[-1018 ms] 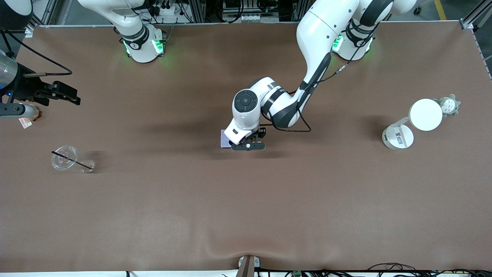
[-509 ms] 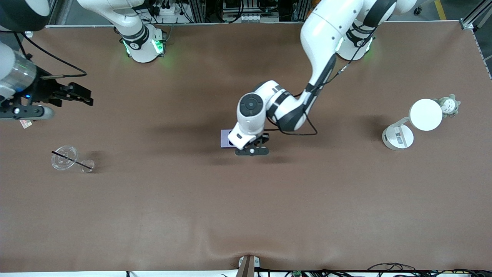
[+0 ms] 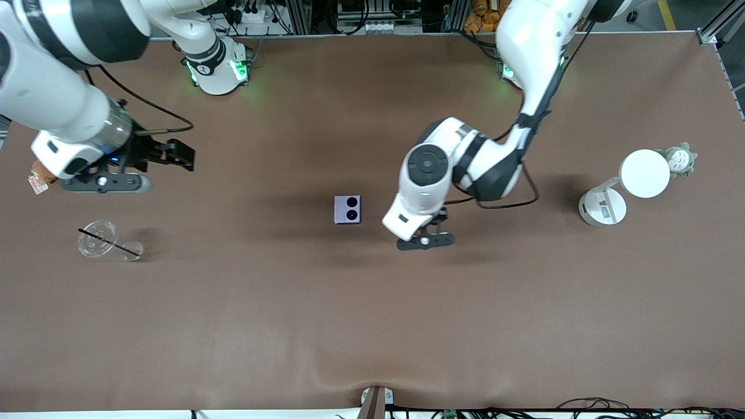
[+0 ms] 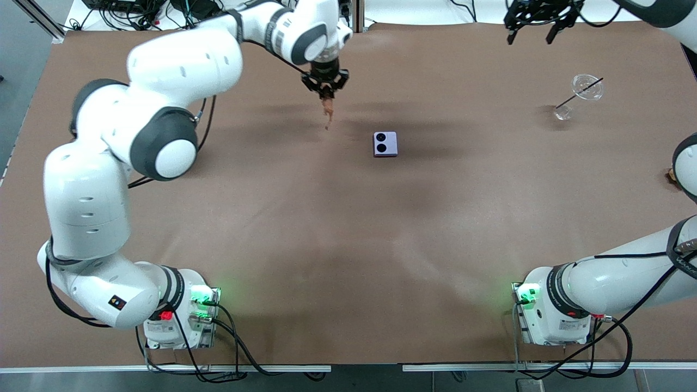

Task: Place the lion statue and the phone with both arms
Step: 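Carry the lion figurine with the left gripper toward the white cup, then set the lion down by the cup while the right gripper grasps the phone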

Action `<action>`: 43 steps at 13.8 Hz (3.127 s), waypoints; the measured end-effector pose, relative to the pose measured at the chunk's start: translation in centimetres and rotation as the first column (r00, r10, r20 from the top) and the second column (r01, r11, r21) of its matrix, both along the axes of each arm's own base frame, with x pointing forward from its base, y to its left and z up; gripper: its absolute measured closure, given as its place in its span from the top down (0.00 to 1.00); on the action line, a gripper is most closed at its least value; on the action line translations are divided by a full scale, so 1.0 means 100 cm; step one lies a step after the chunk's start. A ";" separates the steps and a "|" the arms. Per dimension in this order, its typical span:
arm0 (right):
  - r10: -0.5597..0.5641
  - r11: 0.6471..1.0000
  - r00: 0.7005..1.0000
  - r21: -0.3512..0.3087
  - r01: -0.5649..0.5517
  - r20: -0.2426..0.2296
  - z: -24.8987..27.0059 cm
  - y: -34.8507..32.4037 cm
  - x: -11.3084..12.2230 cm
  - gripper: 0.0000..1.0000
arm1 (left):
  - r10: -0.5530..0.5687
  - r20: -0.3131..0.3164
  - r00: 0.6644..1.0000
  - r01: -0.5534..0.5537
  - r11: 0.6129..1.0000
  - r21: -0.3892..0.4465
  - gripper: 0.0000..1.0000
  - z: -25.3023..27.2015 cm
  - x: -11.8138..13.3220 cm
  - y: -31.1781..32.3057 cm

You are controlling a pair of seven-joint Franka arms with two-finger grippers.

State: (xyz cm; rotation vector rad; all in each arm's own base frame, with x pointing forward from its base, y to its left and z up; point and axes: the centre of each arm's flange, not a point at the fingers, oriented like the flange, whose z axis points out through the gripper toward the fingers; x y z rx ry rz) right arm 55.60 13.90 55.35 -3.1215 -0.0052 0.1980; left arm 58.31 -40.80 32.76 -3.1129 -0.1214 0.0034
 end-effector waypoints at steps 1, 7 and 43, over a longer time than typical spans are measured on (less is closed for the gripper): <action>0.002 1.000 1.000 0.001 -0.002 -0.006 -0.004 0.003 0.001 1.00 | -0.003 -0.001 1.000 0.003 1.000 0.004 0.36 0.009 0.007 0.026; -0.001 1.000 1.000 -0.003 0.001 -0.031 -0.015 0.002 0.004 1.00 | 0.027 0.010 1.000 -0.027 1.000 0.003 0.36 0.006 0.025 0.167; 0.038 0.997 0.999 0.059 -0.040 0.038 -0.200 0.230 0.002 1.00 | -0.193 -0.015 0.981 0.194 0.978 0.071 1.00 -0.086 -0.009 0.383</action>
